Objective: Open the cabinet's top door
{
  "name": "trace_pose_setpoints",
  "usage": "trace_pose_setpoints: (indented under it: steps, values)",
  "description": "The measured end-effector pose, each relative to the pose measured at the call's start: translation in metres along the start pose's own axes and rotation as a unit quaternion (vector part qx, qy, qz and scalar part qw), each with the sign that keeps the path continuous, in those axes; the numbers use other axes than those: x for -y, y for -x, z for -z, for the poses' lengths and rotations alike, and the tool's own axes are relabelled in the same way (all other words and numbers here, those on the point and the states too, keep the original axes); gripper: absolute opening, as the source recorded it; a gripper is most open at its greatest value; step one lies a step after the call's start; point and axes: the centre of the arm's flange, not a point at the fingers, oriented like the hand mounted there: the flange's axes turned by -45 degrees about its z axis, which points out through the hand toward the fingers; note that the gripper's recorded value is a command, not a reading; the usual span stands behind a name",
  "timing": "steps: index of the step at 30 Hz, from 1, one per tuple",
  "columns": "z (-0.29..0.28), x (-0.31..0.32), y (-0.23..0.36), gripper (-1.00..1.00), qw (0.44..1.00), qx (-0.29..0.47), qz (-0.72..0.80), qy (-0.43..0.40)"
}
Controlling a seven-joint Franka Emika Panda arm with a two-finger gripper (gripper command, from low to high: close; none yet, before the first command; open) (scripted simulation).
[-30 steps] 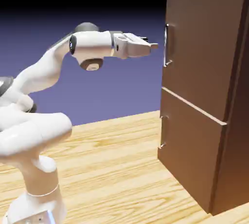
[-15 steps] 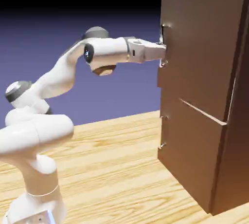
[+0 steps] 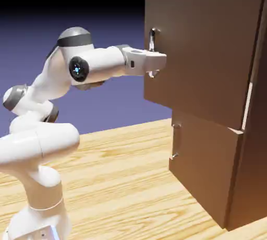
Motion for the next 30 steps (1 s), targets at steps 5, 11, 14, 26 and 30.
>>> trace_pose_setpoints:
  steps: [5, 11, 14, 26, 30]
  values:
    - [0.032, -0.017, 0.0, -1.0, 0.999, 0.0, 0.0, -0.054]
    - [0.068, -0.042, 0.0, -1.0, 0.993, 0.0, 0.0, -0.117]
    - [0.084, -0.056, 0.0, -1.0, 0.989, 0.0, 0.0, -0.147]
    - [0.137, -0.118, 0.0, -1.0, 0.964, 0.0, 0.0, -0.265]
    - [0.152, -0.142, 0.0, -1.0, 0.952, 0.0, 0.0, -0.305]
